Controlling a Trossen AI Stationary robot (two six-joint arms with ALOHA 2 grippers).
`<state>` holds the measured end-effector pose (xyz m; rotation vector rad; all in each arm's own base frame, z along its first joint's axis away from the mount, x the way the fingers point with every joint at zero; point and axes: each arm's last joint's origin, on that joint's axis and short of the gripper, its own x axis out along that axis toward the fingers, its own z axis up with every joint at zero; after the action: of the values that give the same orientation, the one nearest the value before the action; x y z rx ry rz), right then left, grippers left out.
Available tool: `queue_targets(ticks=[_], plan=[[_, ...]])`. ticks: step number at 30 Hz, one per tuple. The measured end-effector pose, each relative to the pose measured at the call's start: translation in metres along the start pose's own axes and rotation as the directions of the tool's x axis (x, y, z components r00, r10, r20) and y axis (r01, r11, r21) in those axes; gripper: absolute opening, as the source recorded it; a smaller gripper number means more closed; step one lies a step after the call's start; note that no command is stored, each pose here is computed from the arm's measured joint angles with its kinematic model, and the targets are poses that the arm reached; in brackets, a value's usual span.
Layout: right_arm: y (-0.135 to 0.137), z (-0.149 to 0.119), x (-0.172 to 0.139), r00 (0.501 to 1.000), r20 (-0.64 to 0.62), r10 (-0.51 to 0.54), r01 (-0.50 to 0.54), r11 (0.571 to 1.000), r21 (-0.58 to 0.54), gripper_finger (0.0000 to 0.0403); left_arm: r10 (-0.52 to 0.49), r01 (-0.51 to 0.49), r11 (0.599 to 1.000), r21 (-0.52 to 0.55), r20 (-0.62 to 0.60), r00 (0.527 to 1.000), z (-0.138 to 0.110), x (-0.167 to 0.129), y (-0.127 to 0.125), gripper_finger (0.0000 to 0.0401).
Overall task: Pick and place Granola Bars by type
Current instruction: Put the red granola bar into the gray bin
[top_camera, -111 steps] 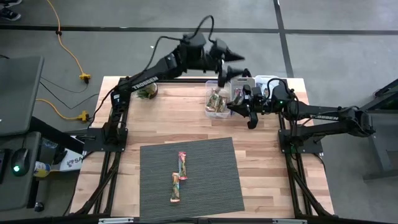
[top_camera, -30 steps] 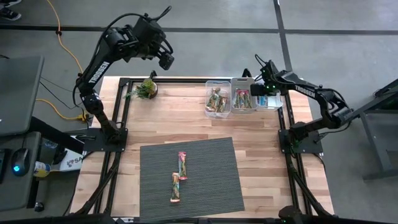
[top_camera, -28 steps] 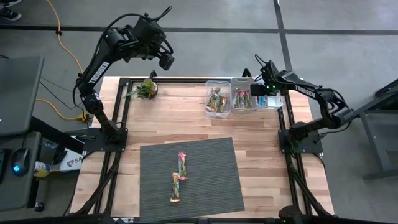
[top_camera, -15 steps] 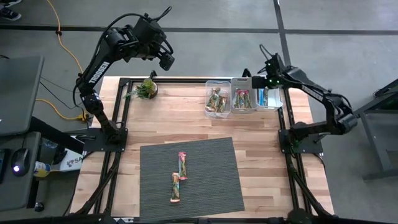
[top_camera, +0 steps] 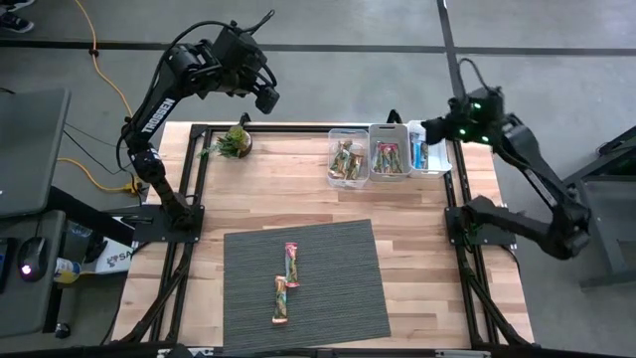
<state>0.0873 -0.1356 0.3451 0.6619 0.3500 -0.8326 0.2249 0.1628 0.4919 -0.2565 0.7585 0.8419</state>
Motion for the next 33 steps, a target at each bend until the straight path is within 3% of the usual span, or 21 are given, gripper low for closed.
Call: queue_targets(ticks=[7,10,15,20,24,33], plan=[[0.013,-0.010,-0.040,0.976,0.073,0.205,-0.192,0.970,-0.150,0.0017,-0.102,0.102,0.995,0.021,-0.012,0.995,0.000,0.000,-0.003,0.0311],[0.018,-0.014,-0.049,0.942,0.050,0.333,-0.313,0.920,-0.236,0.0007,-0.178,0.179,0.983,0.037,-0.022,0.984,-0.001,0.000,-0.005,0.0311],[0.025,-0.020,-0.061,0.851,-0.014,0.525,-0.501,0.802,-0.325,0.0006,-0.271,0.271,0.962,0.035,-0.027,0.962,0.000,-0.001,-0.008,0.0311],[0.028,-0.027,-0.077,0.824,0.021,0.566,-0.507,0.754,-0.418,0.0002,-0.288,0.287,0.957,0.026,0.009,0.958,0.002,-0.003,-0.016,0.0311],[0.026,-0.039,-0.084,0.767,0.141,0.626,-0.494,0.717,-0.492,0.0001,-0.298,0.297,0.955,0.018,0.033,0.954,0.004,-0.005,-0.022,0.0311],[0.002,-0.087,-0.056,0.599,0.357,0.717,-0.577,0.695,-0.429,0.0000,-0.285,0.286,0.958,0.006,0.091,0.954,0.007,-0.008,-0.043,0.0311]])
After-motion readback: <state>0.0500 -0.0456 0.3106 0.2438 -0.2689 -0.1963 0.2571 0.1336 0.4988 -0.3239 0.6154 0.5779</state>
